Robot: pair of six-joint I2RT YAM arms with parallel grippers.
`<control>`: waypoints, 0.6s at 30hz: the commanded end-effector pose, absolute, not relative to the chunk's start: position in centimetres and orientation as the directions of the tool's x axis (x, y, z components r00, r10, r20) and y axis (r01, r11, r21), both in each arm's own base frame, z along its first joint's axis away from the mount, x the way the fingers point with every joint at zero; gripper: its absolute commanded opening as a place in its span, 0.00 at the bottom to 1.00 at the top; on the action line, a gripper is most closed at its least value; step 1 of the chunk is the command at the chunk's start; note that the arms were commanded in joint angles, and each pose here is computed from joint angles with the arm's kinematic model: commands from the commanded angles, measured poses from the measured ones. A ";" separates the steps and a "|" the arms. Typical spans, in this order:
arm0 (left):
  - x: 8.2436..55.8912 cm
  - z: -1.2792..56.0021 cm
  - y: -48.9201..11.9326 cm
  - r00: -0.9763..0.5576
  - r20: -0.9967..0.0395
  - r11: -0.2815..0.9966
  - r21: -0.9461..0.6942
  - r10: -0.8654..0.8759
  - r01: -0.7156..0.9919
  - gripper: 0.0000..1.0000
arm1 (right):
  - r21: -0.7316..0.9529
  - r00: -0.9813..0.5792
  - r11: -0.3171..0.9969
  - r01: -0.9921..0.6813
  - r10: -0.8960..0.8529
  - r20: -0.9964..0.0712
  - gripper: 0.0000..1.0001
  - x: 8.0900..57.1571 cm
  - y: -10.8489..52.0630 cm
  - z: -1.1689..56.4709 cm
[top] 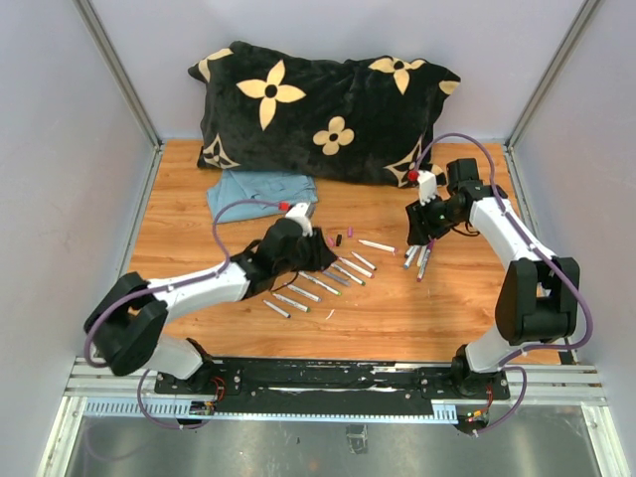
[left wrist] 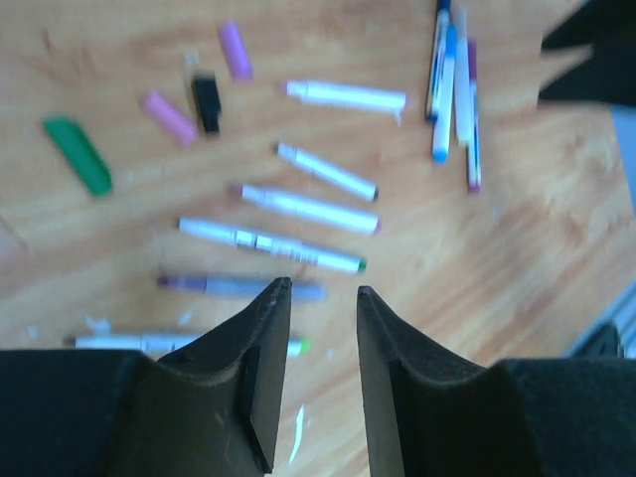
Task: Open the pen caps
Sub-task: Pick up the pen from the center of the board.
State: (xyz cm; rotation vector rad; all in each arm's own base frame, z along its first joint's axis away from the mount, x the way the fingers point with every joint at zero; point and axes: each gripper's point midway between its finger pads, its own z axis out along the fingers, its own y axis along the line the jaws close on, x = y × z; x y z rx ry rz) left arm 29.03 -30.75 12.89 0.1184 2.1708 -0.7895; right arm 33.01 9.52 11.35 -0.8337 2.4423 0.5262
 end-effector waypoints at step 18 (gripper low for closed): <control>23.5 17.2 -27.3 -0.487 -0.794 0.585 -0.602 -0.364 0.544 0.65 | 0.156 -0.842 0.863 -0.481 -0.405 -0.355 0.49 32.3 4.2 5.2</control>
